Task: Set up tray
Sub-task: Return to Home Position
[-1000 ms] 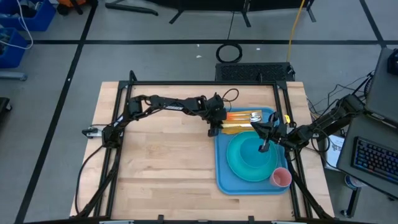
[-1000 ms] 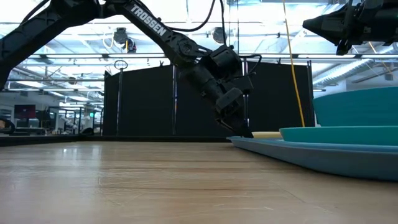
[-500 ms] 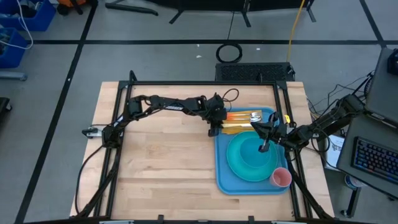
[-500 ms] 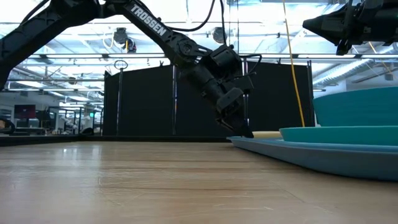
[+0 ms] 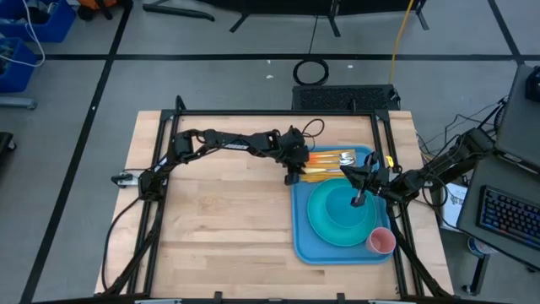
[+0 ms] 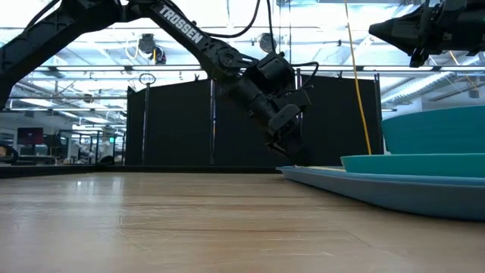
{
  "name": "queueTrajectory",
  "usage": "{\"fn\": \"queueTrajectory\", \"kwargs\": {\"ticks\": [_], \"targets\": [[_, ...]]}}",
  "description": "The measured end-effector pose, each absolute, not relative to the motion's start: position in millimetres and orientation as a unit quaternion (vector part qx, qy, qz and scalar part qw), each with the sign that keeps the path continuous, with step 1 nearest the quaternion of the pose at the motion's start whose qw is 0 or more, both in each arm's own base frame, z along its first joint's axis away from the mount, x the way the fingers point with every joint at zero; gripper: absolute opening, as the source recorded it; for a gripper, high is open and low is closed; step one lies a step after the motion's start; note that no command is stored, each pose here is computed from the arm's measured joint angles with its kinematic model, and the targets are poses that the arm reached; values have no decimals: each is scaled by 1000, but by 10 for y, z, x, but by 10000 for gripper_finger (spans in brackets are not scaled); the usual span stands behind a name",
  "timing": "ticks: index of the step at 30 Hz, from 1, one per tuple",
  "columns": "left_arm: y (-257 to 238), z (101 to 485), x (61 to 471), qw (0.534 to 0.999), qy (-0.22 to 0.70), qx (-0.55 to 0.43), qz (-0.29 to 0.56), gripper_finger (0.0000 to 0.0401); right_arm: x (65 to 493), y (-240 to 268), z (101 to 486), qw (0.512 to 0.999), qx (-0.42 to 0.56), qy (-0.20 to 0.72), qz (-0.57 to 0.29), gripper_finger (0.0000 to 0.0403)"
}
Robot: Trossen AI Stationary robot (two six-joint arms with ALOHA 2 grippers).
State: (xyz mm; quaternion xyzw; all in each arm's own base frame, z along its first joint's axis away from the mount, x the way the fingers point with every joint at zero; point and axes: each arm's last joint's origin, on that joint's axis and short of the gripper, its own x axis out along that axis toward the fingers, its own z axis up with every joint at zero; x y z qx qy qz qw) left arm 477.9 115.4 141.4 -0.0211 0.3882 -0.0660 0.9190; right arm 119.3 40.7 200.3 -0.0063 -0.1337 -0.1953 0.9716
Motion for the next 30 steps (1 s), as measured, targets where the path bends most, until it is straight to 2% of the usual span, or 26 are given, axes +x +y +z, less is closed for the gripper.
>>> {"fn": "queueTrajectory", "kwargs": {"ticks": [10,12,16,18,21,26,30], "targets": [[1212,1449,4764,921,382,-26,-67,139,1193,406,2004,972,-6,-134,-195,0],[1246,1446,4752,921,384,-24,-63,119,1193,407,2004,972,-6,-134,-195,0],[1347,1520,4698,921,386,-18,-51,33,1193,406,2004,972,-6,-134,-195,0],[1423,1635,4660,926,376,-18,-42,11,1193,407,2003,972,-6,-134,-195,0],[1529,1802,4573,929,366,-23,-49,6,1194,408,2000,972,-8,-132,-195,0],[1707,2137,4360,935,333,-49,-114,3,1194,408,2000,972,-8,-132,-195,0],[1858,2336,4139,944,311,-48,-97,2,1195,407,2000,972,-8,-132,-195,0]]}}
